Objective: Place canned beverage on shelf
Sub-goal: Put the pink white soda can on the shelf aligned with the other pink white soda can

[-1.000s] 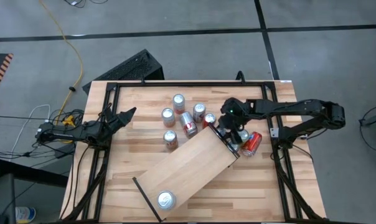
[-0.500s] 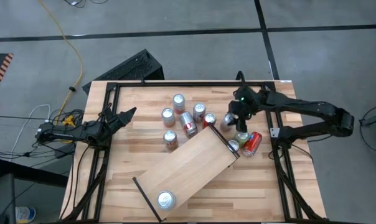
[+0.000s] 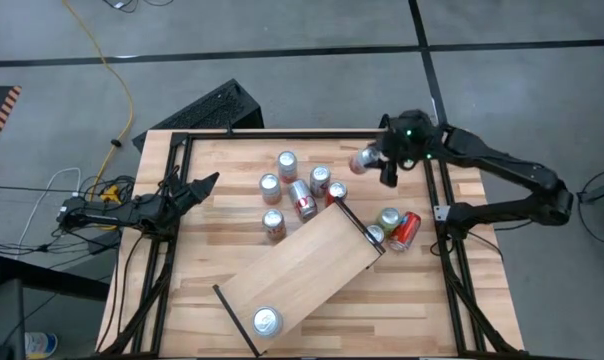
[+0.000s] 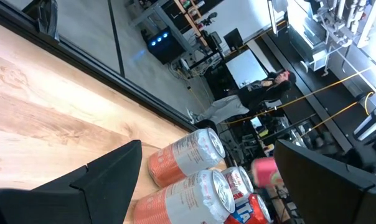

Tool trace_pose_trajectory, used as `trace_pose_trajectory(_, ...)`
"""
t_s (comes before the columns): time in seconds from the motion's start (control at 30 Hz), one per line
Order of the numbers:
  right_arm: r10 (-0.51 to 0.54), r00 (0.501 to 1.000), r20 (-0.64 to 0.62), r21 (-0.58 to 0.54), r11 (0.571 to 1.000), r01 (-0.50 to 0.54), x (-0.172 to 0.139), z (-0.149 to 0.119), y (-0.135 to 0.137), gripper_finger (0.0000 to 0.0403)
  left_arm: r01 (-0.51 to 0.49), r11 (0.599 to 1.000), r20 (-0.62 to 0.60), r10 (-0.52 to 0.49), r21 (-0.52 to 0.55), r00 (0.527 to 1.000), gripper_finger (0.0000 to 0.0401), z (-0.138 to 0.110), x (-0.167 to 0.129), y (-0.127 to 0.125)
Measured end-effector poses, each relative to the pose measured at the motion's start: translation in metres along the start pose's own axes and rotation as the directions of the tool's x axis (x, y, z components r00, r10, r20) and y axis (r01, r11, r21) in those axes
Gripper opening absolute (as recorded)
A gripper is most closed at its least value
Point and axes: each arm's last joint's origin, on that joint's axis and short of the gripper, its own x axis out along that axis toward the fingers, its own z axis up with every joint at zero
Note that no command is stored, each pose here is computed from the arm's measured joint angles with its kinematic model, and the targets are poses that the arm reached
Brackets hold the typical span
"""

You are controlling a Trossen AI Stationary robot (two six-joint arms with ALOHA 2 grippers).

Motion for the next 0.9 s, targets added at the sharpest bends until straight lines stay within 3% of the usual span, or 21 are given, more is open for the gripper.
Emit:
trace_pose_trajectory(0.27, -0.037, 0.983, 0.181, -0.041, 0.998, 0.045, -0.032, 0.053, -0.005, 0.0197, 0.0, 1.0, 0.0, 0.0, 0.001, 1.0, 0.0351, 0.0, 0.0, 0.0)
trace_pose_trajectory(0.53, 0.101, 0.945, 0.311, -0.15, 0.987, -0.056, -0.044, 0.104, 0.018, 0.0198, 0.0, 1.0, 0.0, 0.0, 0.001, 1.0, 0.0351, 0.0, 0.0, 0.0)
trace_pose_trajectory(0.9, 0.298, 0.932, 0.207, -0.309, 0.924, -0.226, -0.017, 0.144, 0.063, 0.0198, 0.0, 1.0, 0.0, 0.0, 0.001, 1.0, 0.0351, 0.0, 0.0, 0.0)
